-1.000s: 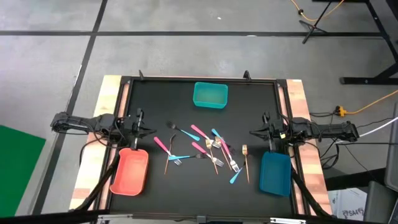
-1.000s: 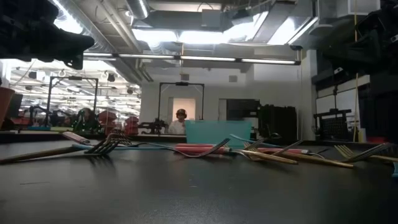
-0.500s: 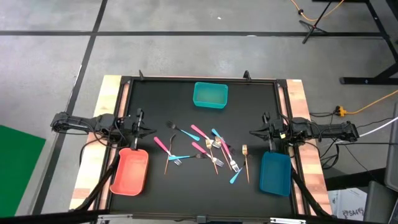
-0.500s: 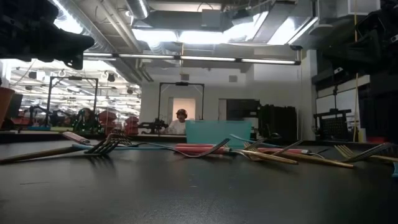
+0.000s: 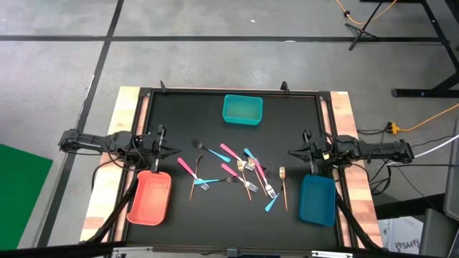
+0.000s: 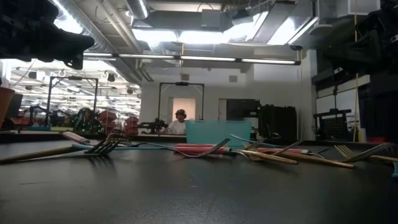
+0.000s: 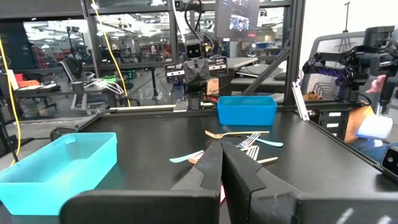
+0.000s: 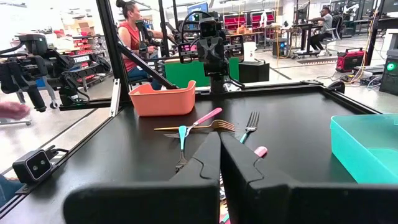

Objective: Sort silverware by color (type)

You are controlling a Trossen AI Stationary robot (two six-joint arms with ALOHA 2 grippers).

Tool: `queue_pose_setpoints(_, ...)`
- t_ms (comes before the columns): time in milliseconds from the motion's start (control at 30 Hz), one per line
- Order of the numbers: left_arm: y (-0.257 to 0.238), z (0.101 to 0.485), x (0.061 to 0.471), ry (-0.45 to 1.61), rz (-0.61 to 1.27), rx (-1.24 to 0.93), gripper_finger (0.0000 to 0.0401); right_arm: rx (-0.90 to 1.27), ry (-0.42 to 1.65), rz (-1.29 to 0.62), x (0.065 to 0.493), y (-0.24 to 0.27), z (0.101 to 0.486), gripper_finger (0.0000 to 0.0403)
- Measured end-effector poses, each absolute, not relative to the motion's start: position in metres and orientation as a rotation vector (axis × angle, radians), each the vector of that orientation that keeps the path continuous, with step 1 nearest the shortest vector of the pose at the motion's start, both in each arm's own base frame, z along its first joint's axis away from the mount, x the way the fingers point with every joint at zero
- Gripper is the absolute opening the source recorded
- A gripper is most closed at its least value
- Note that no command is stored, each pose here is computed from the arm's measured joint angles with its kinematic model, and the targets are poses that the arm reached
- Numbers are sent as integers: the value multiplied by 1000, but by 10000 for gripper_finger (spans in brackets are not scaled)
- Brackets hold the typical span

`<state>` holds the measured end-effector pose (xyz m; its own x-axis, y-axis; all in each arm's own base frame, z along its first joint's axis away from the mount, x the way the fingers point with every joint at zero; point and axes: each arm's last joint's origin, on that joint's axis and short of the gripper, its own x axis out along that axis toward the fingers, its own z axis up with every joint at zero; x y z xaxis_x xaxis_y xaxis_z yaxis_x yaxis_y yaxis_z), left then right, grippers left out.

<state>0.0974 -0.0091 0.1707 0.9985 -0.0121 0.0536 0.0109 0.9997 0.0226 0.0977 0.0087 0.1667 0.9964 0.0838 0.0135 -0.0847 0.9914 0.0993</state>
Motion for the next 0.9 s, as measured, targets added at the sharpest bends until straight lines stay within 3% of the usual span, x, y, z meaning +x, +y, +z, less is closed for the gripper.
queue_pose_setpoints(700,-9,171,97,-55,-12,22,0,108,-19,84,98,9,168,1)
queue_pose_setpoints(900,-9,171,97,-54,-12,22,0,272,-83,14,98,6,173,25)
